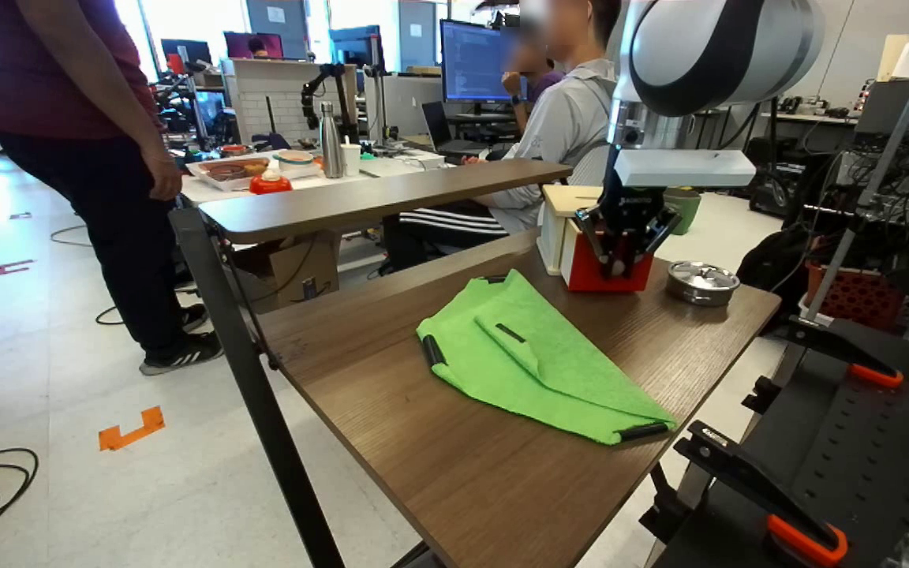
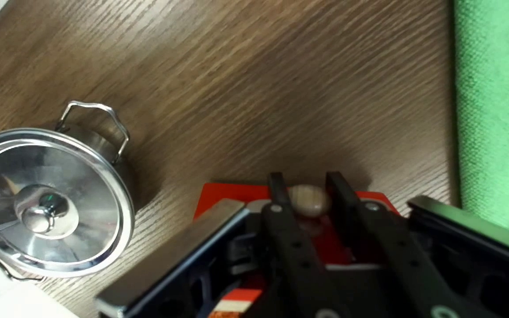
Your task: Open the drawer
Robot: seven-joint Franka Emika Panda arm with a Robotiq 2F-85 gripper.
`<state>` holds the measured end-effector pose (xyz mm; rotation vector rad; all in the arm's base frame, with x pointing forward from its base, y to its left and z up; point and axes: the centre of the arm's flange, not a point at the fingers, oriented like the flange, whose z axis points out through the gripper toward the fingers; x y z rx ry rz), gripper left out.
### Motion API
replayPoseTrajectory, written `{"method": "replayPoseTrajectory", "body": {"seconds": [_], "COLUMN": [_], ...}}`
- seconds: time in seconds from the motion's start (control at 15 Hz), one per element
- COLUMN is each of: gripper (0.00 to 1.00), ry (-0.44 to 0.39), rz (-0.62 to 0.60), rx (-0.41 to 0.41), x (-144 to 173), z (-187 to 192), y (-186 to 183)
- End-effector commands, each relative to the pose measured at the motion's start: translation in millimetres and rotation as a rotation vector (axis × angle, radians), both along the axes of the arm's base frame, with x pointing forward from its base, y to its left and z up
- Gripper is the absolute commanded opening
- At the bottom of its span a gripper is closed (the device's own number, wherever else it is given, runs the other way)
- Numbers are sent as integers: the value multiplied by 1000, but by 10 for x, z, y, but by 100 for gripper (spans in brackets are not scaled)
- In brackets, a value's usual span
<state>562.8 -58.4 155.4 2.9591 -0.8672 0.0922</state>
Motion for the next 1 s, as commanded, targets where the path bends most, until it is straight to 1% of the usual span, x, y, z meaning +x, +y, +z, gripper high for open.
{"method": "replayPoseTrajectory", "body": {"seconds": [0.0, 0.6, 0.67, 0.73, 0.8, 0.93], "gripper": [7, 7, 33, 53, 58, 73], "ry": [21, 41, 48, 57, 73, 101], "rz": [34, 33, 34, 39, 46, 59], "rx": [28, 34, 33, 36, 48, 61], "x": [-207, -213, -213, -214, -248, -319], "z": [-114, -136, -139, -141, -185, -268], "y": [225, 228, 227, 227, 274, 372]}}
